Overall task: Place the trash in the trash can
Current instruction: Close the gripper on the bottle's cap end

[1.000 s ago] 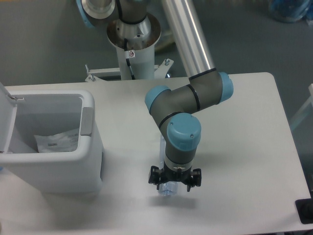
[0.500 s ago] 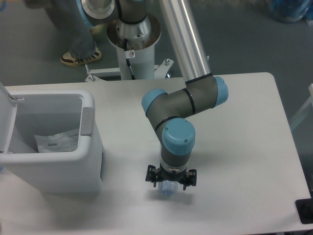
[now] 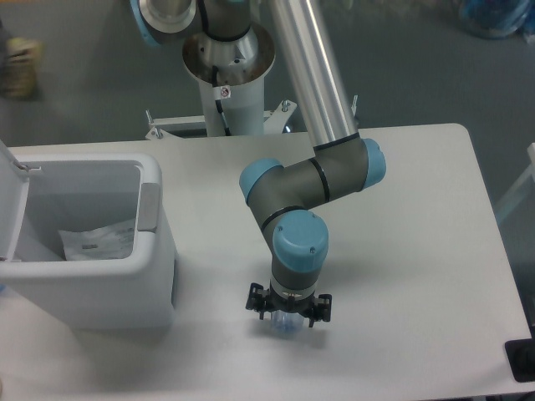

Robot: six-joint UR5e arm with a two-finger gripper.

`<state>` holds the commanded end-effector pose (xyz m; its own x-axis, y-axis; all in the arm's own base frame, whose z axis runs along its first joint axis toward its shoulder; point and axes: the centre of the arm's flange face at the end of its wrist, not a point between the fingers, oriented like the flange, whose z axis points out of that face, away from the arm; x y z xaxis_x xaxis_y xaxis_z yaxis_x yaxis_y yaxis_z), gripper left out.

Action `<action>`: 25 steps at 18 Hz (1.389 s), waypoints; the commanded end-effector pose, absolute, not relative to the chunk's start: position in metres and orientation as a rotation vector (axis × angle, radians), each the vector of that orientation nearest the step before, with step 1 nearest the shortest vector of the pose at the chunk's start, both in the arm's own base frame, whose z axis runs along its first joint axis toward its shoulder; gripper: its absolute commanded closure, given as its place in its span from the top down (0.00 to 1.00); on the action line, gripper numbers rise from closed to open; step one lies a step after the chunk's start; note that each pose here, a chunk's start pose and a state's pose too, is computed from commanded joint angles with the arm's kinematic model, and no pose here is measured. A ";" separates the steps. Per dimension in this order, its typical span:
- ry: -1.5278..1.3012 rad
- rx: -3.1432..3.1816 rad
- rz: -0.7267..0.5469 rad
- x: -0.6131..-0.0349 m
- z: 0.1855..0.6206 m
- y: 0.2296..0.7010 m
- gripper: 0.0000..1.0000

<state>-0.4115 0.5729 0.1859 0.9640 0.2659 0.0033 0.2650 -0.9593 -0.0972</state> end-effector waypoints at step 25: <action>-0.406 -3.012 0.027 -0.410 0.192 0.574 0.73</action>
<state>-0.4098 0.5738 0.1923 0.9643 0.2647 -0.0040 0.2629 -0.9593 -0.1034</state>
